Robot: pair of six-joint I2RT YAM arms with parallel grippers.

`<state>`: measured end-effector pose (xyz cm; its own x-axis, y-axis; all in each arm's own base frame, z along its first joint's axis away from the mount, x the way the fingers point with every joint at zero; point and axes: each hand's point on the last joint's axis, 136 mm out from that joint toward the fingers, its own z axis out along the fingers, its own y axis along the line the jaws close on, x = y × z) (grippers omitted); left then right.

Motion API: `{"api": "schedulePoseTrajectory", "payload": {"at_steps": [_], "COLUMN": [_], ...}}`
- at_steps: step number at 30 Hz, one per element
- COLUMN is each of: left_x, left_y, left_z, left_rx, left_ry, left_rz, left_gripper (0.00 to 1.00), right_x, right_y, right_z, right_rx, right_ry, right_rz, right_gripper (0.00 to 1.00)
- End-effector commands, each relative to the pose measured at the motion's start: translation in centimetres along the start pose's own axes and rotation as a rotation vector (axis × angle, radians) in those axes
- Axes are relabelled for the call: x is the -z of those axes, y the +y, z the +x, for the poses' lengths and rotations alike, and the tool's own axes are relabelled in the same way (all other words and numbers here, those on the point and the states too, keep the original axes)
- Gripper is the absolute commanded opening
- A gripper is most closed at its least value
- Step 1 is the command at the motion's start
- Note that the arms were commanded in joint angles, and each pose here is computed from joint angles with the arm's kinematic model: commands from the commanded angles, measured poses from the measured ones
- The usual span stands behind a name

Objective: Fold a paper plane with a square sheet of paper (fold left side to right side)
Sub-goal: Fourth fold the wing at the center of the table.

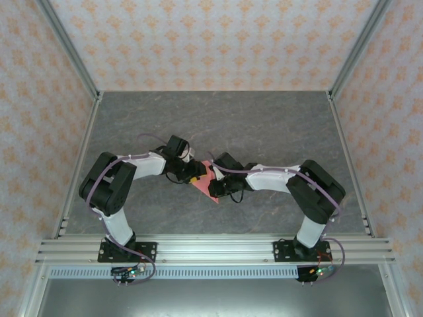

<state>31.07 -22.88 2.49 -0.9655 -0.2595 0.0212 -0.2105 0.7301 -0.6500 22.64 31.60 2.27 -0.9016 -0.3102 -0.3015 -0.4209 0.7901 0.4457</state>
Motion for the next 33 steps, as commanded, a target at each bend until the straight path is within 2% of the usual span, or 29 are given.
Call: {"api": "schedulePoseTrajectory", "payload": {"at_steps": [1,9,13,21,25,33], "left_x": [-0.7,-0.7,-0.7,-0.6,-0.6,-0.5], "left_y": [1.9,2.1,2.1,2.0,2.0,2.0], "left_z": [-0.1,0.0,0.0,-0.1,0.0,0.0], "left_rx": [0.018,0.021,0.02,0.018,0.018,0.016], "left_ry": [-0.006,-0.005,-0.004,-0.006,-0.004,-0.006], "left_rz": [-0.089,-0.099,-0.1,-0.096,-0.097,-0.095], "left_gripper": [0.42,0.42,0.42,0.42,0.42,0.42], "right_x": [0.2,1.8,3.0,5.9,5.2,2.9], "right_y": [0.2,1.4,1.8,0.7,0.5,0.2], "right_z": [-0.2,-1.5,-2.1,-5.2,-6.5,-7.0], "right_rx": [-0.007,-0.009,-0.022,-0.155,-0.24,-0.295], "right_ry": [-0.001,-0.048,-0.081,-0.17,-0.165,-0.138], "right_rz": [-0.014,-0.043,-0.069,-0.183,-0.271,-0.293], "right_gripper": [0.16,0.2,0.26,0.32,0.32,0.32]}}
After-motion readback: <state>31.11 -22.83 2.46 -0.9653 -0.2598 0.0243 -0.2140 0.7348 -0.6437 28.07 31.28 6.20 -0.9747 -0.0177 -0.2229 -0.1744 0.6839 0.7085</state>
